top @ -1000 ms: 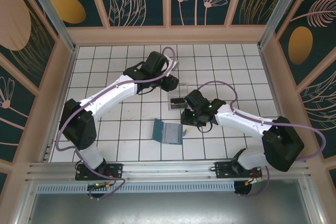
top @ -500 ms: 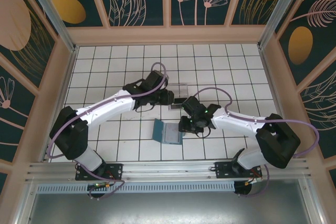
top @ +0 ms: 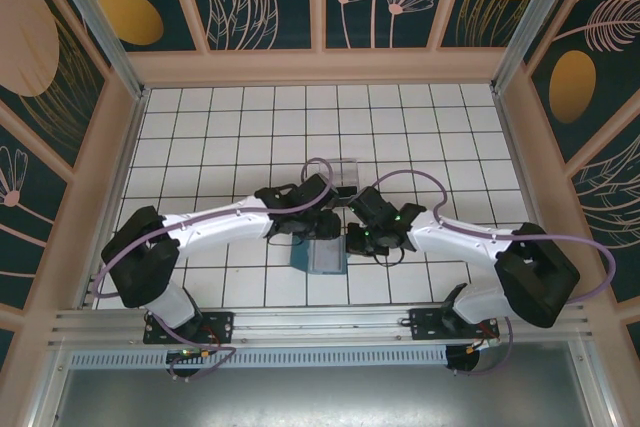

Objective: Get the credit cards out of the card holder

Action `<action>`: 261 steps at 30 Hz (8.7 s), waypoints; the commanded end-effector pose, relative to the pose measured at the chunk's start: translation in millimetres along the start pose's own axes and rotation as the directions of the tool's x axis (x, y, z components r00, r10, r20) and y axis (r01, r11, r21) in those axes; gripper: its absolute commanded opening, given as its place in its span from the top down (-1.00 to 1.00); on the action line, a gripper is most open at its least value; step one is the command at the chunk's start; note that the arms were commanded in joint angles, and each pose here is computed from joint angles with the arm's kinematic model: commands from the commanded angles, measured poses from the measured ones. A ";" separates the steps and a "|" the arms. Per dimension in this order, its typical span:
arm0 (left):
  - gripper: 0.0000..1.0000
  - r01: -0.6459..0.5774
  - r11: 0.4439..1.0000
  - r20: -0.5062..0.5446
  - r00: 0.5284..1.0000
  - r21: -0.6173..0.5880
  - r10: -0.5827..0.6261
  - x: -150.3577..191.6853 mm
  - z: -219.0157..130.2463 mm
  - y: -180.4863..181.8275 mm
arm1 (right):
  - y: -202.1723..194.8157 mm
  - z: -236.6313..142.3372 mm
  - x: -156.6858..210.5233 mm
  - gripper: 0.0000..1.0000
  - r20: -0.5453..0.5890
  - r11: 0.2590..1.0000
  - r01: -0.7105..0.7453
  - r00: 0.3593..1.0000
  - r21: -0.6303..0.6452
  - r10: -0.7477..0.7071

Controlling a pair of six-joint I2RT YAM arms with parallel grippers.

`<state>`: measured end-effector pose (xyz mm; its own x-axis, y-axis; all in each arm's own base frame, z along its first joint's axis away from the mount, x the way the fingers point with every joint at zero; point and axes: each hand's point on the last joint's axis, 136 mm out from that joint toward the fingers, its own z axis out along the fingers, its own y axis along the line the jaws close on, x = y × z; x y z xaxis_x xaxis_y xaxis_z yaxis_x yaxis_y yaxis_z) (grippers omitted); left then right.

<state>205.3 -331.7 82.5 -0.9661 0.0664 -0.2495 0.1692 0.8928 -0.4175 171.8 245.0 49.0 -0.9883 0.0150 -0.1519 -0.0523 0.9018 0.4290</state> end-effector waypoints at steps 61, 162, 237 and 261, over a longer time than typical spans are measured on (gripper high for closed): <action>0.49 -0.045 0.963 -0.148 0.989 -0.264 0.006 50.2 42.1 55.4 | 6.5 -7.8 0.7 1.00 0.052 0.995 -0.051 0.997 -0.085 0.055; 0.22 -0.037 0.987 0.093 0.994 -0.158 0.053 -5.1 -65.4 17.7 | 7.7 -17.7 -15.8 1.00 0.081 0.988 -0.067 0.994 -0.141 0.079; 0.68 0.095 0.995 -0.040 0.995 -0.036 -0.096 41.9 23.4 82.4 | -3.7 39.8 -3.2 0.46 -0.055 0.996 -0.035 0.998 0.086 0.039; 0.48 0.113 0.989 -0.023 0.994 0.096 -0.111 24.7 22.6 48.0 | -4.8 42.1 -0.8 0.59 -0.063 0.995 -0.043 0.997 0.087 0.048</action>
<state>189.3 -289.0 35.9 -0.9818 -0.0224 -0.1888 0.0773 0.8602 -0.5041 189.5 272.5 23.9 -0.9940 0.0324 -0.1040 -0.0136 0.9105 0.4134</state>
